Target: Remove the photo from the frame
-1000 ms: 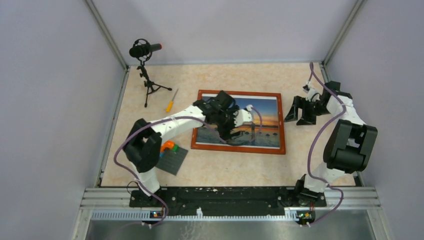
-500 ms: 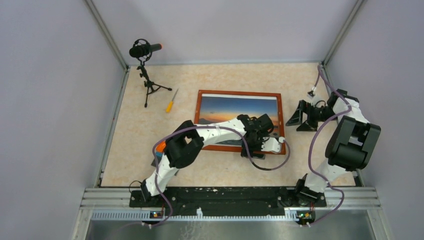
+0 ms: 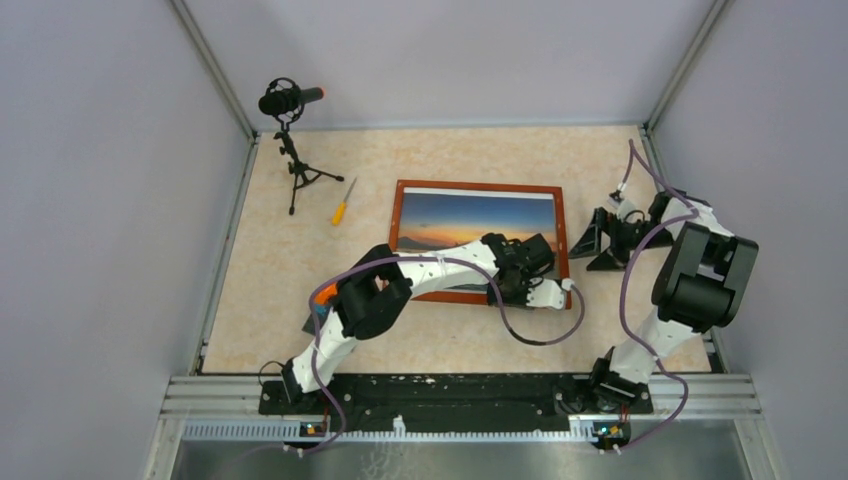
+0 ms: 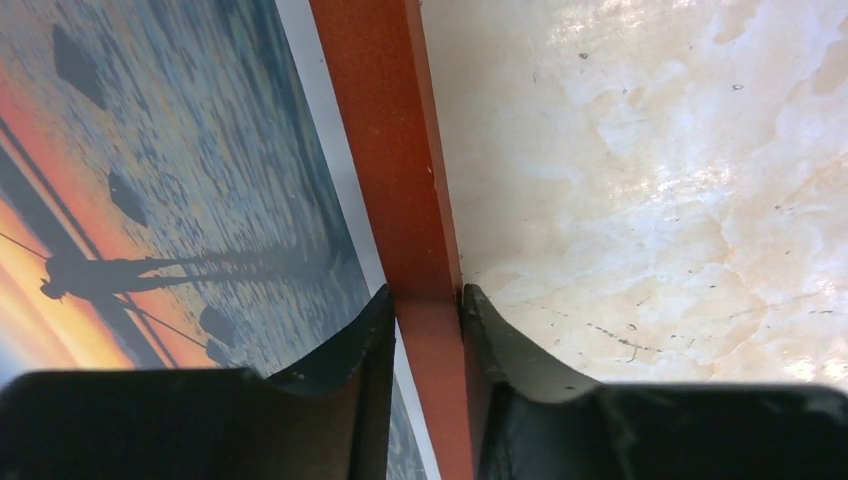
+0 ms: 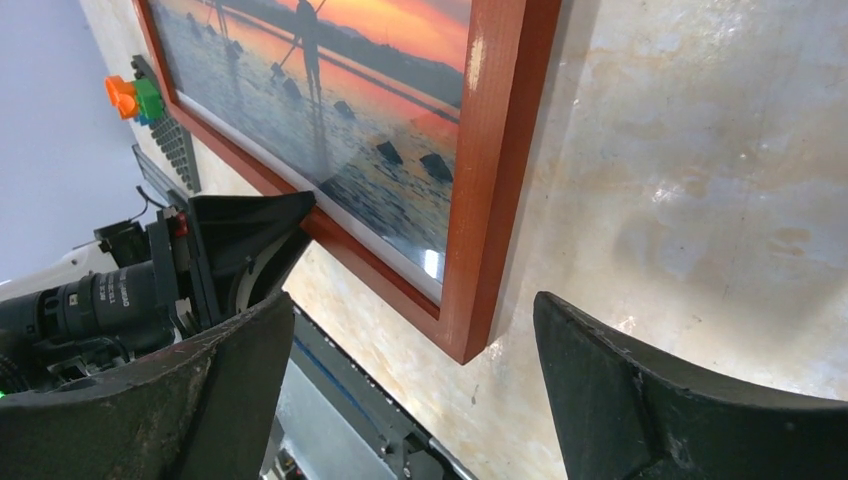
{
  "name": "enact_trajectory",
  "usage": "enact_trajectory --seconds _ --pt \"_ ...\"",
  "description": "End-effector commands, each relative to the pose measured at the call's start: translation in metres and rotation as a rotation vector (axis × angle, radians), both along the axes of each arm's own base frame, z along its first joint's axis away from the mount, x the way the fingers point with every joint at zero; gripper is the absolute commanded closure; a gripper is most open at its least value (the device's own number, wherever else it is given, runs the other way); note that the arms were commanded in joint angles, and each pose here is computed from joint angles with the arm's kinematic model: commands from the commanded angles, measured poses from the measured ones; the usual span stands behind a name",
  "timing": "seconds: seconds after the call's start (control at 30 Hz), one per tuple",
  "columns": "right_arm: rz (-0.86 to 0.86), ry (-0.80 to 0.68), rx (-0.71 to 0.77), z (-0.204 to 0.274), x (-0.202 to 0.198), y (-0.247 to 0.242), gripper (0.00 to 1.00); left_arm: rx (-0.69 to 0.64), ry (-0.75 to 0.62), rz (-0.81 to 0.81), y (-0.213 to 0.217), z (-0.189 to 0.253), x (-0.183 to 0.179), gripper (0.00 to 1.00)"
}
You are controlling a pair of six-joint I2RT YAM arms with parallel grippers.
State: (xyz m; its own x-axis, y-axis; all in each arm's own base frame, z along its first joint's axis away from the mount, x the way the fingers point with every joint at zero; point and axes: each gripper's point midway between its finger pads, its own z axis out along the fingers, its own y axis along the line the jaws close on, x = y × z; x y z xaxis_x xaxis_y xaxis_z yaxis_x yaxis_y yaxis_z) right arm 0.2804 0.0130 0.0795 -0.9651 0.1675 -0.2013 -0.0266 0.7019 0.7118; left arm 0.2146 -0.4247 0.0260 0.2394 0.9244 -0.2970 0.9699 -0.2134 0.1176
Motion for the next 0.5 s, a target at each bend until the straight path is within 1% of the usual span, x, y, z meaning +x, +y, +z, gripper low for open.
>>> enact_trajectory --seconds 0.0,0.07,0.23,0.27,0.47 --pt "0.019 -0.027 0.046 -0.004 0.0 0.004 0.12 -0.038 0.027 0.012 -0.008 0.016 -0.006 0.74" --pt "0.021 -0.026 0.057 -0.006 -0.001 0.006 0.12 -0.075 0.02 0.03 -0.013 0.026 -0.004 0.86" --pt "0.038 -0.029 0.078 -0.006 -0.003 0.009 0.12 -0.131 -0.004 0.058 -0.018 0.048 -0.001 0.98" --pt "0.04 -0.027 0.081 -0.005 -0.004 0.009 0.12 -0.145 -0.008 0.063 -0.02 0.053 -0.001 1.0" --pt "0.026 -0.042 0.102 0.001 -0.003 0.003 0.12 -0.201 -0.026 0.091 -0.024 0.072 0.002 1.0"
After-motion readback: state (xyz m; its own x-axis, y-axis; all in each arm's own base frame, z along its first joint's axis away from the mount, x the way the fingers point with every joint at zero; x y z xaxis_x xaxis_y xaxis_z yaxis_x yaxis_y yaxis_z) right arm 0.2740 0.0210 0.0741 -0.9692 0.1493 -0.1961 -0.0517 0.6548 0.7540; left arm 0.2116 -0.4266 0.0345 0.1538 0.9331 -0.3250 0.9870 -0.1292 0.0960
